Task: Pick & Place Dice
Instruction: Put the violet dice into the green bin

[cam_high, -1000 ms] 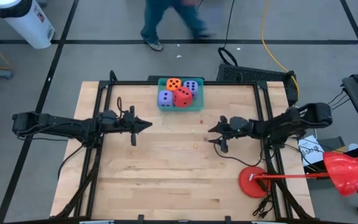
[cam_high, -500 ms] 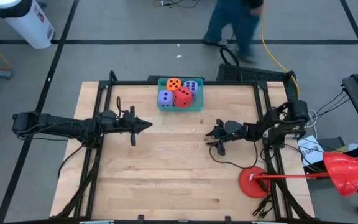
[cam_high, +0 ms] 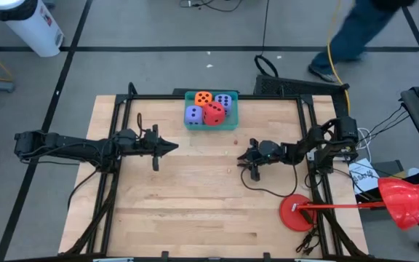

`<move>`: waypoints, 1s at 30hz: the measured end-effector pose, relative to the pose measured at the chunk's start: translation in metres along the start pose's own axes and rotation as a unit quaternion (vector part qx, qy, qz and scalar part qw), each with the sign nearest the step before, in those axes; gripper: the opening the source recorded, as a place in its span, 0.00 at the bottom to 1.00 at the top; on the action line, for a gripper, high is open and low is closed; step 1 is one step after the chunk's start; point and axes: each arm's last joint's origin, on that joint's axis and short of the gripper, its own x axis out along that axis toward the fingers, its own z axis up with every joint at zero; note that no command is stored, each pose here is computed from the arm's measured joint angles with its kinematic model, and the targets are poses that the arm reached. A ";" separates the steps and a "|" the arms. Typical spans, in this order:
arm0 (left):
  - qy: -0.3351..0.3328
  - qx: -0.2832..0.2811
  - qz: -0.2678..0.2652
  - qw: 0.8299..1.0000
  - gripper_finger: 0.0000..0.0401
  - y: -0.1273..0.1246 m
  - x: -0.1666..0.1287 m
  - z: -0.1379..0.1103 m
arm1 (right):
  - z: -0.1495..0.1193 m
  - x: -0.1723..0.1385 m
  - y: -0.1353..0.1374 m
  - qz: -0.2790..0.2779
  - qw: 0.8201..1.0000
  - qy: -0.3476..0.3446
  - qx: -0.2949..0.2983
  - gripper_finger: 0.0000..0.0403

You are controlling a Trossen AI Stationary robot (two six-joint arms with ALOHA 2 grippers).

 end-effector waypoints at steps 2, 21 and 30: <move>0.001 -0.005 0.000 1.000 0.01 0.000 0.000 0.000 | 0.000 0.000 0.000 0.001 1.000 0.002 -0.004 0.28; -0.005 -0.016 -0.004 1.000 0.01 0.000 0.000 0.001 | 0.036 -0.007 -0.007 -0.014 0.994 -0.103 -0.021 0.13; -0.014 -0.016 -0.005 1.000 0.01 -0.001 0.000 0.003 | 0.100 -0.026 -0.064 -0.216 0.960 -0.174 0.021 0.13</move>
